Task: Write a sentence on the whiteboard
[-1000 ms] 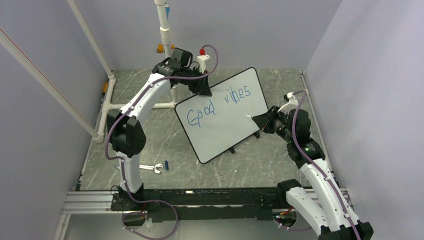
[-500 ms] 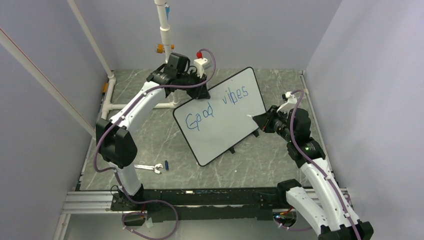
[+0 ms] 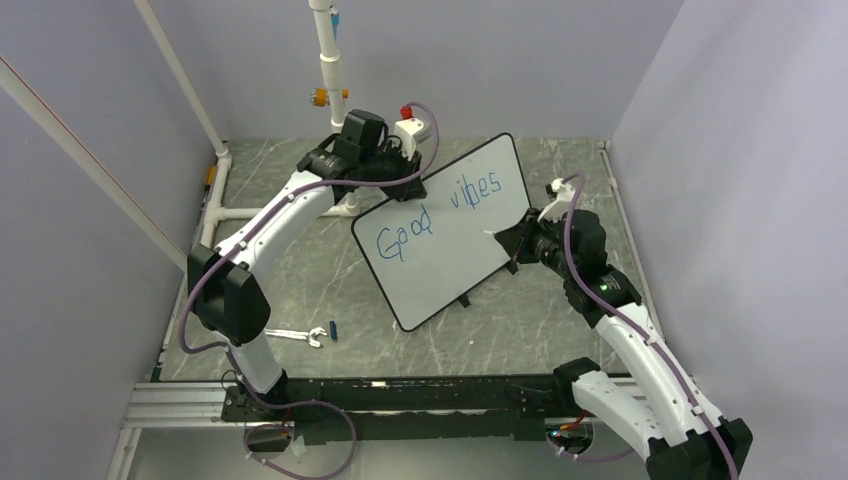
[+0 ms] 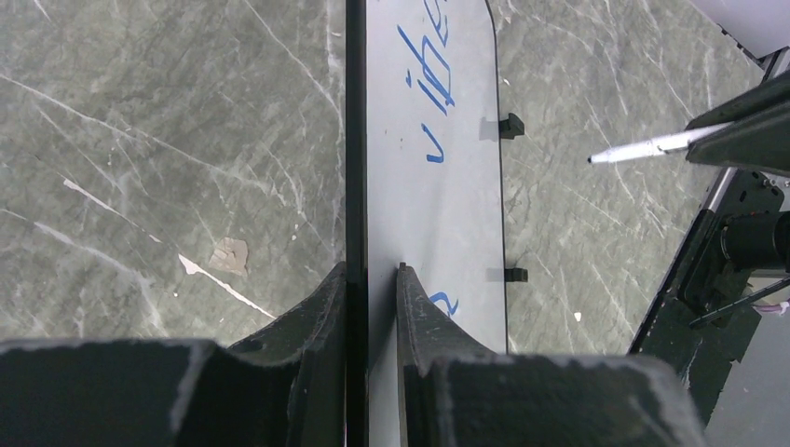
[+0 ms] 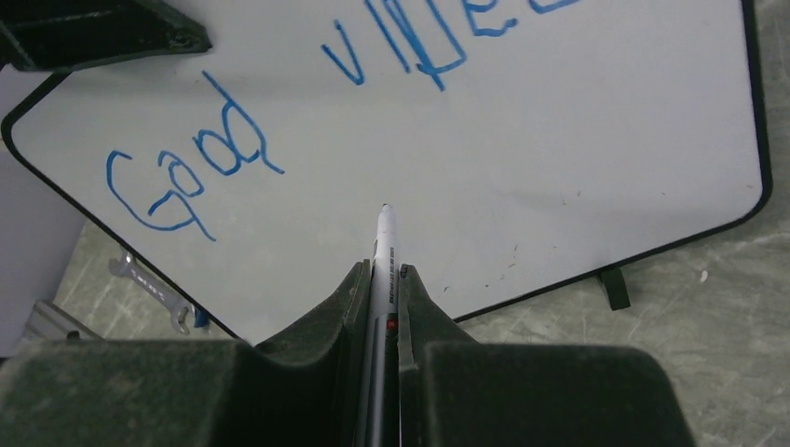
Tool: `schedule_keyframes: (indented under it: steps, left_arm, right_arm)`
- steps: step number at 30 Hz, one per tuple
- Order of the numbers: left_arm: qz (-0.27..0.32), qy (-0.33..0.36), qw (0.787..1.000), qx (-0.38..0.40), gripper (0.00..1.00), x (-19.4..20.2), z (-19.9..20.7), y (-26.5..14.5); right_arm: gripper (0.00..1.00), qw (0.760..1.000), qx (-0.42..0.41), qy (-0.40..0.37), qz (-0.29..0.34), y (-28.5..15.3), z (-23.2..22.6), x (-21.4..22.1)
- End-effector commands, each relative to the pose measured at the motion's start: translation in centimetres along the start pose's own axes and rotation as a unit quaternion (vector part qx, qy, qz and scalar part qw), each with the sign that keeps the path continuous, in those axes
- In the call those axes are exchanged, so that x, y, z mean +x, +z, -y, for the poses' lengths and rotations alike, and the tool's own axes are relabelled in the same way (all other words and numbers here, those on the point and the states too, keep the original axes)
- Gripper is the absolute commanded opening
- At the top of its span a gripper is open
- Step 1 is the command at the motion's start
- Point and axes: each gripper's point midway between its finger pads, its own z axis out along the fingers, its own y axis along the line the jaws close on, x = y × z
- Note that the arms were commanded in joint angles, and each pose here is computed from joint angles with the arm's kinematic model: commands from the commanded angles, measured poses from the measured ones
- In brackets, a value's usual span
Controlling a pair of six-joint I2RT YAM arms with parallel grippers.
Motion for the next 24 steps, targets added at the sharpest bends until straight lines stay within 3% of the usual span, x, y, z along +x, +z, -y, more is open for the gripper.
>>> schedule_keyframes:
  steps: [1, 7, 24]
  left_arm:
    - [0.019, 0.045, 0.998, -0.035, 0.0, -1.1, -0.6, -0.9]
    - [0.019, 0.047, 0.997, -0.062, 0.0, -1.1, -1.4, -1.3]
    - [0.026, 0.046, 0.996, -0.069, 0.0, -1.2, -1.5, -1.5]
  right_arm:
    - [0.0, 0.997, -0.003, -0.055, 0.048, -0.1, -2.1, -2.7]
    - [0.0, 0.994, 0.001, -0.101, 0.038, 1.2, -3.3, -0.6]
    - [0.0, 0.99, -0.014, -0.117, 0.075, 1.1, -4.7, 2.6]
